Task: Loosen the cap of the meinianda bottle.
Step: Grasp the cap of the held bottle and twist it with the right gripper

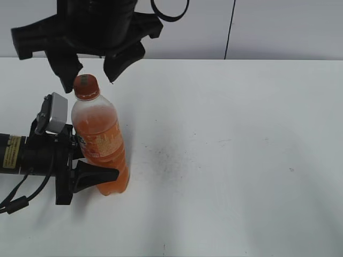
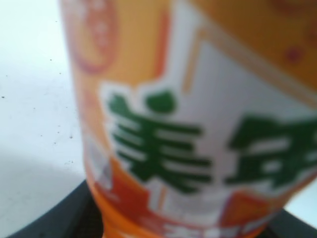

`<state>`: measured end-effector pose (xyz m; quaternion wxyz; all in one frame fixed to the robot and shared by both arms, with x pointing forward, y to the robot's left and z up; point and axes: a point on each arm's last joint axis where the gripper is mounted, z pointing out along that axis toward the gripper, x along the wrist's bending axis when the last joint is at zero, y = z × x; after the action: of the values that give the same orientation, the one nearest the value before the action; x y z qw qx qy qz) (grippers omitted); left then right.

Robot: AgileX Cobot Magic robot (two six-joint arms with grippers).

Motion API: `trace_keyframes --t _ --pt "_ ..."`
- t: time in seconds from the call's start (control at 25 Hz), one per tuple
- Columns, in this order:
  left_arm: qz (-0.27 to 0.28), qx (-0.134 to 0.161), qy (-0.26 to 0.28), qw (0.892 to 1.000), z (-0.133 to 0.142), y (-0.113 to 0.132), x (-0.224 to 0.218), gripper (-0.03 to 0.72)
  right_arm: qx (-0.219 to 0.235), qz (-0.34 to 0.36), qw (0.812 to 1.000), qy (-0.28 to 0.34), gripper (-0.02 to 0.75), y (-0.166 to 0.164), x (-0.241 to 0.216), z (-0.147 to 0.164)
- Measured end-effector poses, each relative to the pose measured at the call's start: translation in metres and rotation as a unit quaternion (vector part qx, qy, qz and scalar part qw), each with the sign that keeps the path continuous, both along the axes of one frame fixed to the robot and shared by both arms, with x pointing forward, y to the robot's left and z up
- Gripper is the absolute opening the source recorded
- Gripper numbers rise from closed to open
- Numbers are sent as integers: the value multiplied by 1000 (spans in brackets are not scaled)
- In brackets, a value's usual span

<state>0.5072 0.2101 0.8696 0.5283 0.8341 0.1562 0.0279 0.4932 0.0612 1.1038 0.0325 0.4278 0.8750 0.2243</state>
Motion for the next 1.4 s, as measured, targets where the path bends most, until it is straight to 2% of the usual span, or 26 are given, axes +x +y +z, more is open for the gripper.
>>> trace_keyframes --t 0.44,0.64,1.08,1.2,1.32,1.4 --pt "0 0 0 1000 0 0 0 396 -13 21 1000 6 457 9 5 -19" --pt "0 0 0 1000 0 0 0 396 -16 23 1000 8 415 9 5 -20" --pt "0 0 0 1000 0 0 0 396 -12 23 1000 4 405 9 5 -14" --pt "0 0 0 1000 0 0 0 396 -12 23 1000 4 368 9 5 -14" --pt "0 1 0 1000 0 0 0 396 -14 26 1000 2 277 9 5 -14" --pt "0 1 0 1000 0 0 0 396 -19 43 999 -6 276 9 5 -14"
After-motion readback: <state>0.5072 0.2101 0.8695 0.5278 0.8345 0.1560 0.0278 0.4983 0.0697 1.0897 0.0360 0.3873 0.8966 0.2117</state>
